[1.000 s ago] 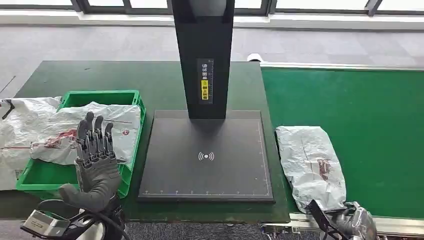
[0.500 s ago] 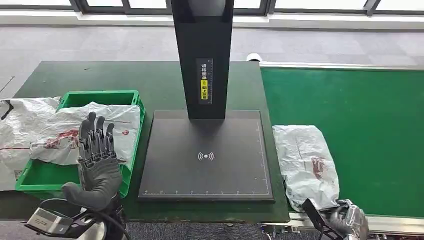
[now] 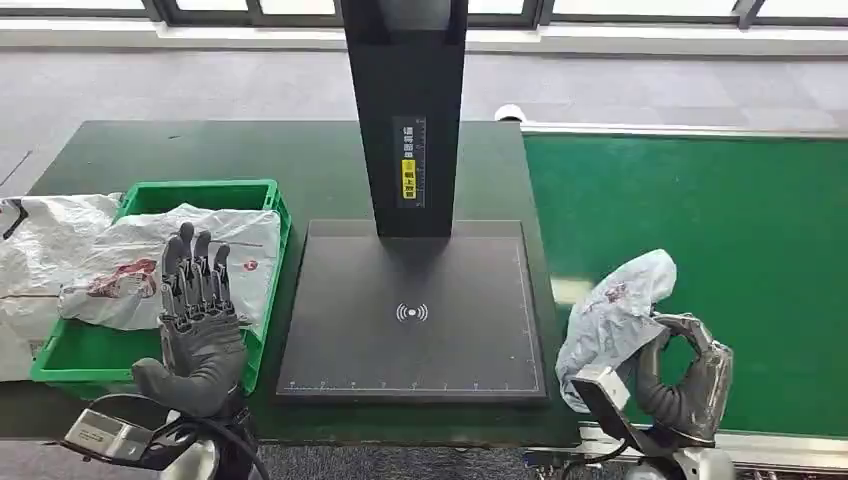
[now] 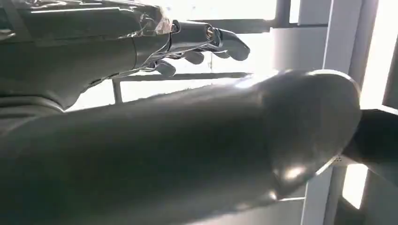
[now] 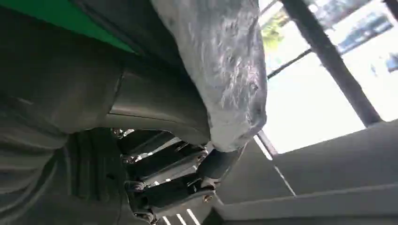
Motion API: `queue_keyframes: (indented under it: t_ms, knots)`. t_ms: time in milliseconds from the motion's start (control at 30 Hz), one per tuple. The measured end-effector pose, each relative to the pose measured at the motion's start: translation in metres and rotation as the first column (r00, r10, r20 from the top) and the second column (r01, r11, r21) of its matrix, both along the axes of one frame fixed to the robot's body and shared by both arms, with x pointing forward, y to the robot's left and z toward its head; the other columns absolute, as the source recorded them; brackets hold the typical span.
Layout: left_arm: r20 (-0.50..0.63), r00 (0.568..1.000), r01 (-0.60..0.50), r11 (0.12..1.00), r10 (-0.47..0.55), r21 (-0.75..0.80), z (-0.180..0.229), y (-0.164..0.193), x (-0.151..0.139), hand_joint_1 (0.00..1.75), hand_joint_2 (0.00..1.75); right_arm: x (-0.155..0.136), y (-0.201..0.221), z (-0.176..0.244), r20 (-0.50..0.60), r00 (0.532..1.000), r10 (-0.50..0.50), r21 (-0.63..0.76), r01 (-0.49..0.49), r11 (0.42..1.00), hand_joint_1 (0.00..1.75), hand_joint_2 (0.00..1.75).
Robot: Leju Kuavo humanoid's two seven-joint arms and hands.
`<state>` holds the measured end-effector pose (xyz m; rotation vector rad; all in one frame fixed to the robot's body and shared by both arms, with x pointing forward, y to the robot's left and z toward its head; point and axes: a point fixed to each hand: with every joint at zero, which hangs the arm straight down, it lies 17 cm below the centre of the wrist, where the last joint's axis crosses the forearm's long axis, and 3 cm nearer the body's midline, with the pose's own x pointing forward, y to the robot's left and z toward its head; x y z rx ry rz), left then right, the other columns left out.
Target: Moved the parcel from conveyor to table for the left to box.
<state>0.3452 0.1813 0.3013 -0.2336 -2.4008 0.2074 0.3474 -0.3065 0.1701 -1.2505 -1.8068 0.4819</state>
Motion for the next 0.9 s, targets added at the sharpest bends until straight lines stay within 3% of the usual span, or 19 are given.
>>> queue_keyframes:
  t_ms: [200, 533, 733, 900]
  knots:
    - [-0.004, 1.0, -0.004, 1.0, 0.004, 0.0, -0.001, 0.0, 0.001, 0.0, 0.0, -0.006, 0.032, 0.058, 0.148, 0.986, 0.076, 0.012, -0.079, 0.997, 1.75, 1.75]
    - [-0.006, 1.0, -0.023, 1.0, 0.023, 0.008, -0.001, 0.0, 0.001, 0.0, 0.0, 0.015, 0.038, 0.08, 0.246, 0.958, 0.149, 0.071, -0.172, 0.983, 1.75, 1.75]
    - [0.003, 1.0, -0.012, 1.0, 0.012, 0.009, 0.002, -0.003, 0.005, 0.0, 0.0, 0.07, 0.057, 0.068, 0.181, 0.956, 0.229, 0.09, -0.248, 0.964, 1.75, 1.75]
    - [0.009, 1.0, 0.017, 1.0, -0.017, 0.002, 0.005, -0.012, 0.016, 0.0, 0.0, 0.15, 0.115, 0.056, 0.095, 0.93, 0.356, 0.083, -0.364, 0.928, 1.75, 1.75]
